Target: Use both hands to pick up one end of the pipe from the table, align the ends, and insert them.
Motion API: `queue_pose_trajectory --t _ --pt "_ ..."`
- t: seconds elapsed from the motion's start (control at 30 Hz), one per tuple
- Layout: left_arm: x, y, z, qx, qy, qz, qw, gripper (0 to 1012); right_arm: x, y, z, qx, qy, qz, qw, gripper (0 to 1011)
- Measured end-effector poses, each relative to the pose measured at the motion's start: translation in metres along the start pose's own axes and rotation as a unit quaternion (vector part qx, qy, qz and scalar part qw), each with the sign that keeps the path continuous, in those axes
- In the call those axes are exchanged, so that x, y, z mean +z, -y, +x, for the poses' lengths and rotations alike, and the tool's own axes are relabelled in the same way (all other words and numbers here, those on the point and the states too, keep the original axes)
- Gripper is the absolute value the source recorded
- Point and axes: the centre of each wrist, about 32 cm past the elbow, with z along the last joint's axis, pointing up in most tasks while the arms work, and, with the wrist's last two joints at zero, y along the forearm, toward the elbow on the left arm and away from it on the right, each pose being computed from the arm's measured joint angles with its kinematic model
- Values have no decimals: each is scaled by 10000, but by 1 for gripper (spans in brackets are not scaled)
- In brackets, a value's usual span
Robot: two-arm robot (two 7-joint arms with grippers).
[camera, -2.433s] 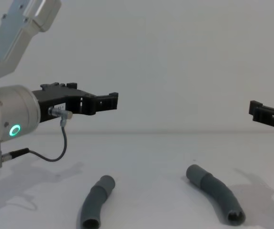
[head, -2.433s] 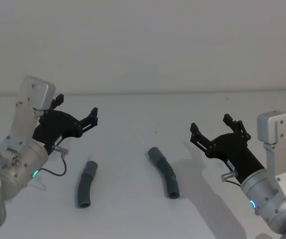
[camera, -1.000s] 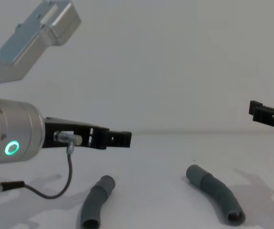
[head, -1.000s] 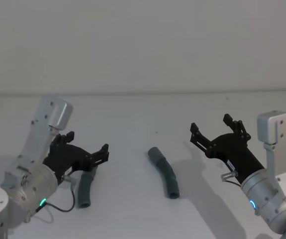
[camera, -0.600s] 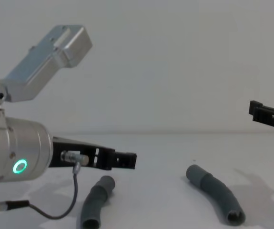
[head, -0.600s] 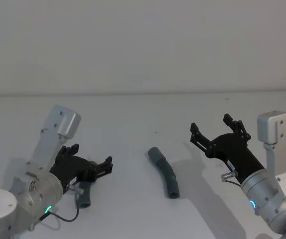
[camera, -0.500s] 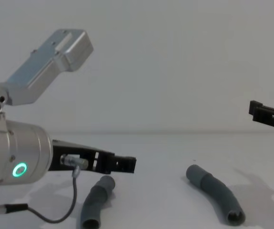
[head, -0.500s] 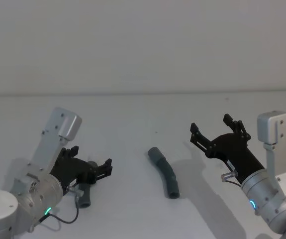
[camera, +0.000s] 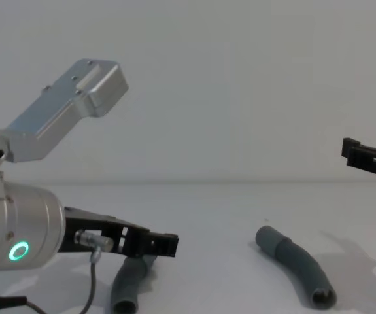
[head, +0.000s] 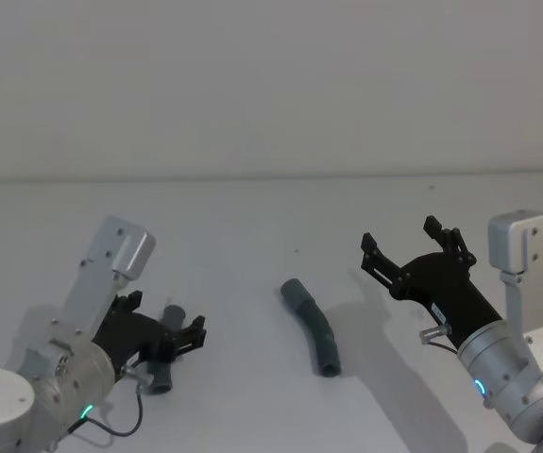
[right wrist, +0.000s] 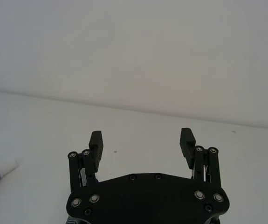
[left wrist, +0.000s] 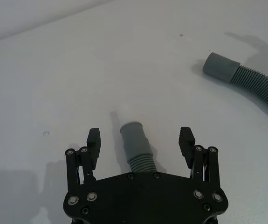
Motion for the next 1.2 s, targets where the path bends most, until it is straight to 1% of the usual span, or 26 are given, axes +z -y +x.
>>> queue_pose_trajectory --t 0.13,0.3,0.37,0.43,0.47,0.5,0.53,0.7,0.83,0.97,1.1,1.17,1.2 --pt "-13 -4 3 9 -40 14 10000 1001 0 0 0 0 0 0 10000 1002" --pt "-24 -10 7 2 -149 8 9999 1002 0 0 0 0 0 -1 10000 1002" --pt "-28 -12 6 -21 -264 -11 9996 1002 0 0 0 0 0 0 10000 1002" --pt "-29 -12 5 -30 -333 -26 9994 1001 0 0 0 0 0 0 10000 1002" --pt "-31 -13 4 -41 -398 -39 9992 1001 0 0 0 0 0 0 10000 1002" --pt "-31 -13 4 -41 -398 -39 9992 1001 0 0 0 0 0 0 10000 1002" --pt "-32 -13 4 -48 -453 -50 9989 1001 0 0 0 0 -1 0 10000 1002" --pt "-30 -14 4 -77 -621 -84 9980 1001 0 0 0 0 0 -1 10000 1002" --pt "-28 -13 5 -99 -678 -75 9976 1001 0 0 0 0 0 0 10000 1002" --pt "-26 -13 6 -117 -690 -28 9975 1001 0 0 0 0 0 0 10000 1002" --pt "-19 -12 8 -127 -664 22 9977 1001 0 0 0 0 0 0 10000 1002" --pt "-13 -10 13 -134 -605 72 9980 1001 0 0 0 0 0 0 10000 1002" --pt "-13 -10 13 -134 -605 72 9980 1001 0 0 0 0 0 0 10000 1002"
